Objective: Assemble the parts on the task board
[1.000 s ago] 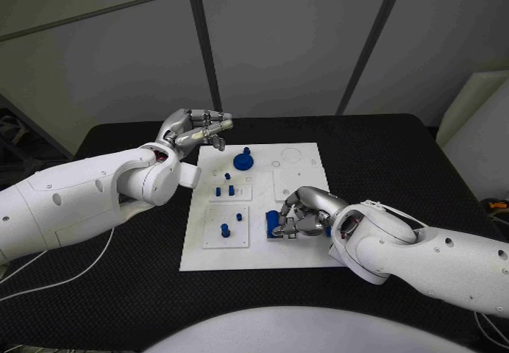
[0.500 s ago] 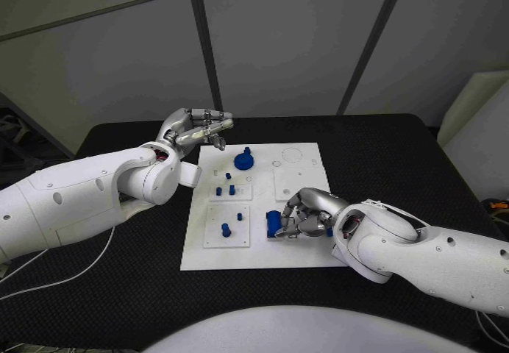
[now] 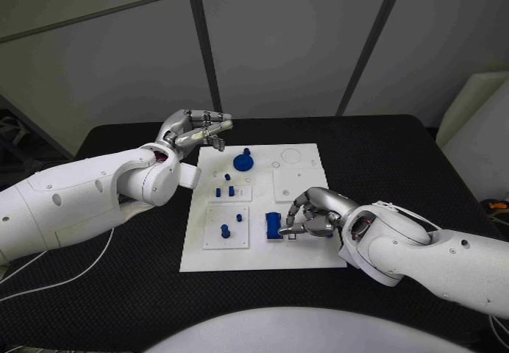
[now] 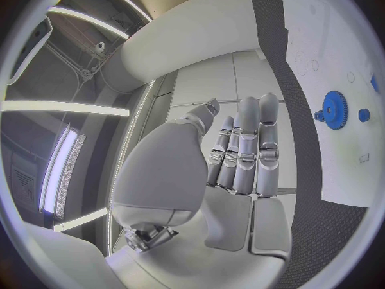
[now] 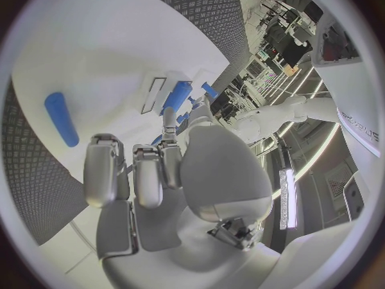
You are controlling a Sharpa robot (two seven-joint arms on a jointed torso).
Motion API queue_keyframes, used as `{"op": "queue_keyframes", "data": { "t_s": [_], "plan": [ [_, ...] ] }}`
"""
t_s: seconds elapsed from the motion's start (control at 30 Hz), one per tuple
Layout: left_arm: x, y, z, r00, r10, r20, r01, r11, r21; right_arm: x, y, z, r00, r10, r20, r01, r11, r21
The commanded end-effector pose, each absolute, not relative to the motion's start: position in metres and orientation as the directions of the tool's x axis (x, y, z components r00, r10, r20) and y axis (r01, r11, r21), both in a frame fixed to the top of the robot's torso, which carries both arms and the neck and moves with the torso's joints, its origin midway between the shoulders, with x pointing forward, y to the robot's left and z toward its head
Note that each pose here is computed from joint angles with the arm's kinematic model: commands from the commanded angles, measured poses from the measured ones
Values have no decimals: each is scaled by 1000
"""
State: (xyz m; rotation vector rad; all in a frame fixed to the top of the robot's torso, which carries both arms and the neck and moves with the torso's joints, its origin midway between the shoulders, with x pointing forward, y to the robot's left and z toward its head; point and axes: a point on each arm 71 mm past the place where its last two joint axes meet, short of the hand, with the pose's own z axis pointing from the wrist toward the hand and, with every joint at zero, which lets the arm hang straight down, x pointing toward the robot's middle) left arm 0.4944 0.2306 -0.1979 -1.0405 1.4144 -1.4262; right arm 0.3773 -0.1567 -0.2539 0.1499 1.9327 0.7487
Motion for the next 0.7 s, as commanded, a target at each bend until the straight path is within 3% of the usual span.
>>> {"op": "queue_keyframes", "data": {
  "t_s": [0.03,0.23,0.43,0.7],
  "plan": [
    [495,230,-197,-298,-955,-3,18,-3,-1000,379,-169,-249,-444,534,-719,-162,742,651],
    [495,231,-198,-295,-955,-3,16,-1,-1000,377,-202,-249,-455,558,-694,-89,746,660],
    [494,232,-199,-293,-956,-4,14,0,-1000,375,-229,-250,-440,471,-765,-78,828,555],
    [493,232,-201,-294,-956,-3,10,0,-1000,375,-242,-250,-395,361,-845,-85,901,425]
  ]
}}
